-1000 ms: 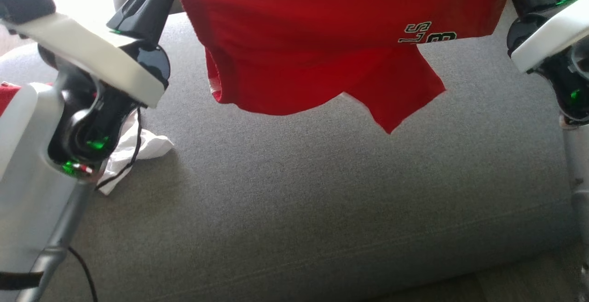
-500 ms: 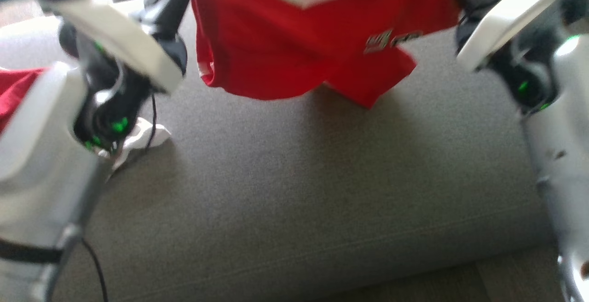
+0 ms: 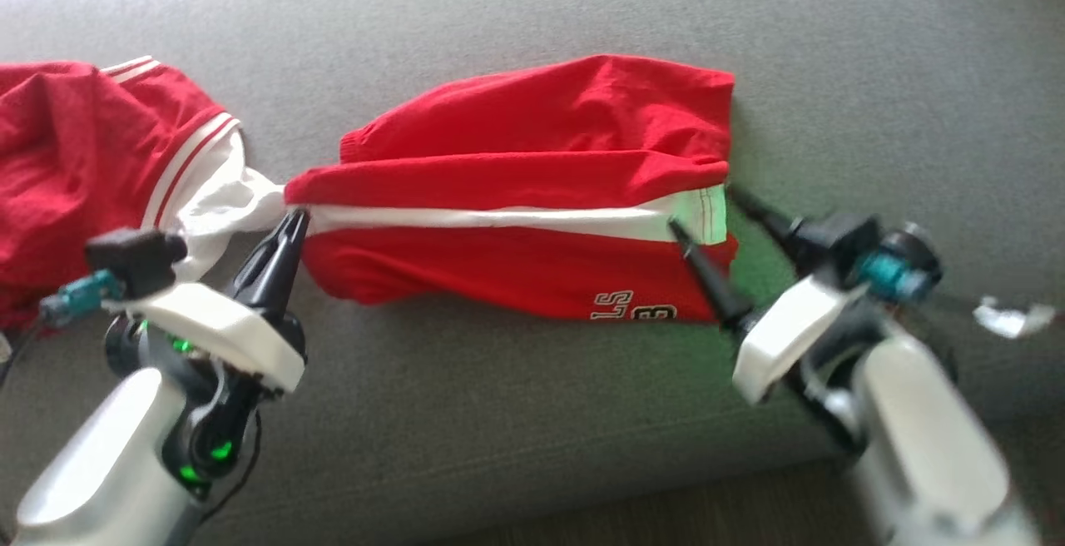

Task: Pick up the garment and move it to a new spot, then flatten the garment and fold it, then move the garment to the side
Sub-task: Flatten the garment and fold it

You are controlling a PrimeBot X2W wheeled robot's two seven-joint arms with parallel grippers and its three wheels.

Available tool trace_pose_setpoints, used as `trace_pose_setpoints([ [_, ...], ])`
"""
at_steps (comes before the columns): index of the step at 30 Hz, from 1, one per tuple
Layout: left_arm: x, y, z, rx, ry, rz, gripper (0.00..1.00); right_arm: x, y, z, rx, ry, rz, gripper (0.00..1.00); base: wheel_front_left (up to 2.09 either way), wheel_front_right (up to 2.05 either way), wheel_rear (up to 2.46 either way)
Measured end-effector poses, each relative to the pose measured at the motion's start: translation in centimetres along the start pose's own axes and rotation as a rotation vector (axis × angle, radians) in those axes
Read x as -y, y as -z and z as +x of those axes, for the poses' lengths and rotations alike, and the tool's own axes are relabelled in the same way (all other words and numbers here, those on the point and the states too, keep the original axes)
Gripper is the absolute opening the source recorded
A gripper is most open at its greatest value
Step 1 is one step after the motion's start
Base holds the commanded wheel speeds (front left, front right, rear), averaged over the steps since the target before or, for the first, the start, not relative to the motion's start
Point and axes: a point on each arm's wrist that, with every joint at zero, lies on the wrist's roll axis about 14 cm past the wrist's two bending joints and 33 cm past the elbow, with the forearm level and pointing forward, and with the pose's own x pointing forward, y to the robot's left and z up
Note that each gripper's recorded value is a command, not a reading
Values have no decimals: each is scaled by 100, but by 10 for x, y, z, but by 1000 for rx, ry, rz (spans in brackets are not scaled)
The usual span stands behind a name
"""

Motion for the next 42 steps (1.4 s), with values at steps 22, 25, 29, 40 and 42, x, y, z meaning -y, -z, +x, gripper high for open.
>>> trace_pose_setpoints([
  [22, -34, 26, 1, -2, -112, -25, 0, 13, 35, -5, -50, 114, 210, 98, 0, 0, 0],
  [25, -34, 27, 0, -3, -112, -20, 0, 12, 36, 3, -57, 106, 235, 82, 0, 0, 0],
  [29, -35, 27, -2, -6, -114, -13, 0, 4, 41, 16, -75, 79, 287, 85, 0, 0, 0],
  [40, -29, 19, -3, 8, -102, 6, 0, -15, 51, 24, -112, 31, 340, 0, 0, 0, 0],
  [42, -27, 16, -3, 16, -99, 8, 0, -13, 46, 24, -91, 35, 339, 0, 0, 0, 0],
])
